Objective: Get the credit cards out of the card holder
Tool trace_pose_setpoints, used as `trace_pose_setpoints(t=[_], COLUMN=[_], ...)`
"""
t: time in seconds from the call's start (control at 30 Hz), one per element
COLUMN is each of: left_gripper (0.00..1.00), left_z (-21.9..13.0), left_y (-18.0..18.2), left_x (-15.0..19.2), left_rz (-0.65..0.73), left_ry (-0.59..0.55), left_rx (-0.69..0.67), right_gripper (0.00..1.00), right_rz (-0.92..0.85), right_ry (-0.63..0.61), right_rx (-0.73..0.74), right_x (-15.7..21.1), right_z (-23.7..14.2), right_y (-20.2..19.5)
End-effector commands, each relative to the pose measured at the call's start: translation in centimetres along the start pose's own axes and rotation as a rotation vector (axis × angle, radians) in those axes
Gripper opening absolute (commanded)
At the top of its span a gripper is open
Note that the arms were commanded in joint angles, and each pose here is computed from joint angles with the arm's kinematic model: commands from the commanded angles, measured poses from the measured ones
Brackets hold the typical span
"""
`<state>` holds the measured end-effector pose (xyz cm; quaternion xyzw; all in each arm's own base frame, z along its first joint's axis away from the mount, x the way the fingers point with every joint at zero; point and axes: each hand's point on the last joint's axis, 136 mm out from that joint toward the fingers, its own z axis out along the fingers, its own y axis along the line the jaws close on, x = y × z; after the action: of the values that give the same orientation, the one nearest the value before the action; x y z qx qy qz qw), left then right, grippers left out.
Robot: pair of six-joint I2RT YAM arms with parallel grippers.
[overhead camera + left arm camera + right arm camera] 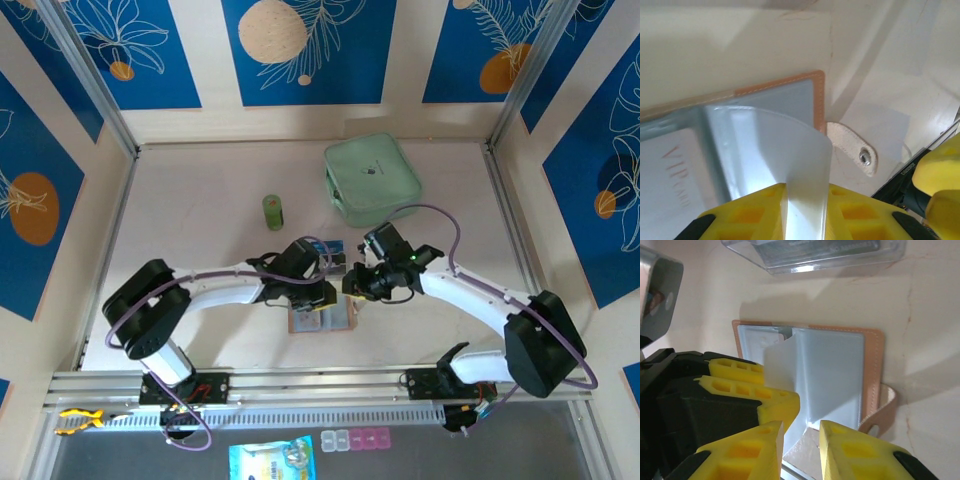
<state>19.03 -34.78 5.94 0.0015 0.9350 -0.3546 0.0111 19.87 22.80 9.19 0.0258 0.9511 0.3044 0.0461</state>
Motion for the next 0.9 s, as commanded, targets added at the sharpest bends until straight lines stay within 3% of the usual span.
trace_pose_setpoints(t=[0.0,0.47,0.87], left_gripper=[0.27,0.32,0.27], left_z=[0.7,-0.5,-3.4], left_y=[-1.3,-0.6,3.3], left_x=[0.0,-0.3,-0.3], left_rz=[0.007,0.027,-0.017], left_ry=[0.025,0.001,-0.053], left_rx=[0.009,-0.027,-0.072], right_gripper=[0.27,0.27,0.26], right_rz=[-0.002,0.009,-0.029], right_ry=[0.023,0.036,0.095], right_rx=[-0.014,-0.061,-0.049], right_x=[0.8,1.1,1.4], right_z=[-0.6,-0.4,1.6], right_y=[-0.4,0.1,2.2])
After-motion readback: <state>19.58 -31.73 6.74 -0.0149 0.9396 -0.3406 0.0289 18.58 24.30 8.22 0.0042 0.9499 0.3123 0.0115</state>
